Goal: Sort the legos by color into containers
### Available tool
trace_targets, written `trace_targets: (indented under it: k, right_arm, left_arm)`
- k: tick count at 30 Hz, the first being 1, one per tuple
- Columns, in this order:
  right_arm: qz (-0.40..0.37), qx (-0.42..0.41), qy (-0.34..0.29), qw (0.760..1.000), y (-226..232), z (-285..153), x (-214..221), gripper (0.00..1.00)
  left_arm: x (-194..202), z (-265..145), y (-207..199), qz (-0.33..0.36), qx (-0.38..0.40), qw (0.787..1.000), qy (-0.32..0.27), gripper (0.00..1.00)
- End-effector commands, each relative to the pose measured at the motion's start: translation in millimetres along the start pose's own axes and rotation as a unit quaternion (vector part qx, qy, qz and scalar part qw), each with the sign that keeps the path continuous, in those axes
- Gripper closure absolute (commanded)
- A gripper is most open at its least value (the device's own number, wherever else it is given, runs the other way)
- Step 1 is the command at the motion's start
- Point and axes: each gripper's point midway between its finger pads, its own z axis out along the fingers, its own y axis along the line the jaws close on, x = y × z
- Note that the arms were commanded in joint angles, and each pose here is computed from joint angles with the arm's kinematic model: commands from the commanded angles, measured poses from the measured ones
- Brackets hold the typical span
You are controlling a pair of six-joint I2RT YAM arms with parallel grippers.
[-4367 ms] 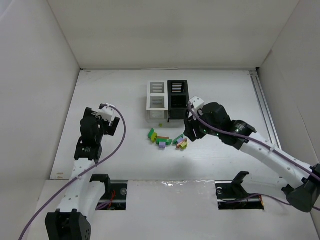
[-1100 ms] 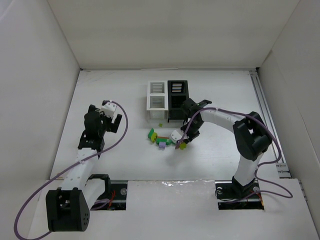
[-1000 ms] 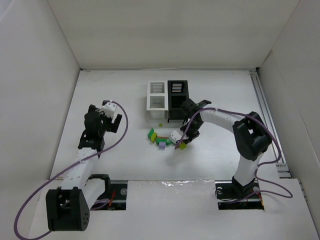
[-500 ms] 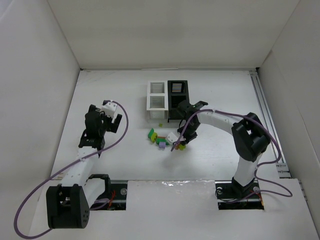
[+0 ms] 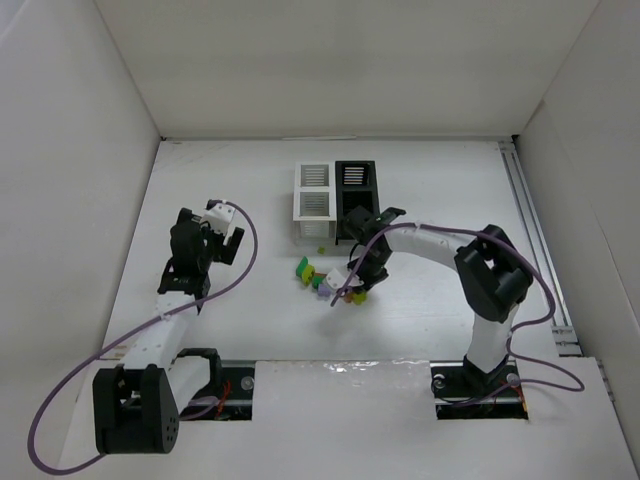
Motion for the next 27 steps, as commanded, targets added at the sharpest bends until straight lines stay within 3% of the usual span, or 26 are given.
trace_targets:
  k: [1,5,8,13,16,17,18,19,21,22,26,27]
  right_arm:
    - [0.005,0.019,0.003,1.0,-15,1,-5,1.0]
    - [0.047,0.069,-0.04,0.996,-32,-23,-21,1.0]
    - [0.097,0.137,-0.094,0.981,-46,-72,-46,1.0]
    - [0.17,0.261,-0.213,0.926,-58,-170,-101,1.0]
    - [0.257,0.335,-0.299,0.856,-57,-223,-134,1.0]
    - [0.25,0.362,-0.295,0.848,-67,-225,-132,1.0]
    - [0.293,0.381,-0.332,0.812,-63,-242,-142,1.0]
    - [0.287,0.427,-0.365,0.776,-75,-264,-151,1.0]
    - [0.344,0.476,-0.364,0.723,-83,-262,-148,1.0]
    - [0.358,0.494,-0.369,0.701,-89,-266,-149,1.0]
    - [0.491,0.55,-0.366,0.568,-123,-279,-120,1.0]
    - [0.501,0.556,-0.377,0.546,-129,-290,-121,1.0]
  left_arm:
    - [-31,-2,13,-0.006,-0.016,0.999,-0.046,0.0]
    - [-54,-16,18,-0.057,0.002,0.995,-0.084,0.0]
    - [-80,-33,15,-0.083,0.031,0.991,-0.099,0.0]
    - [-128,-78,4,-0.099,0.096,0.978,-0.153,0.0]
    - [-151,-103,-3,-0.15,0.132,0.965,-0.167,0.0]
    - [-153,-105,-9,-0.147,0.15,0.962,-0.172,0.0]
    - [-158,-106,-17,-0.168,0.181,0.955,-0.163,0.0]
    - [-163,-112,-32,-0.179,0.23,0.943,-0.161,0.0]
    - [-170,-114,-43,-0.215,0.268,0.926,-0.159,0.0]
    - [-182,-117,-50,-0.244,0.301,0.906,-0.168,0.0]
    - [-216,-124,-72,-0.291,0.371,0.862,-0.184,0.07]
    - [-221,-125,-76,-0.295,0.382,0.856,-0.186,0.07]
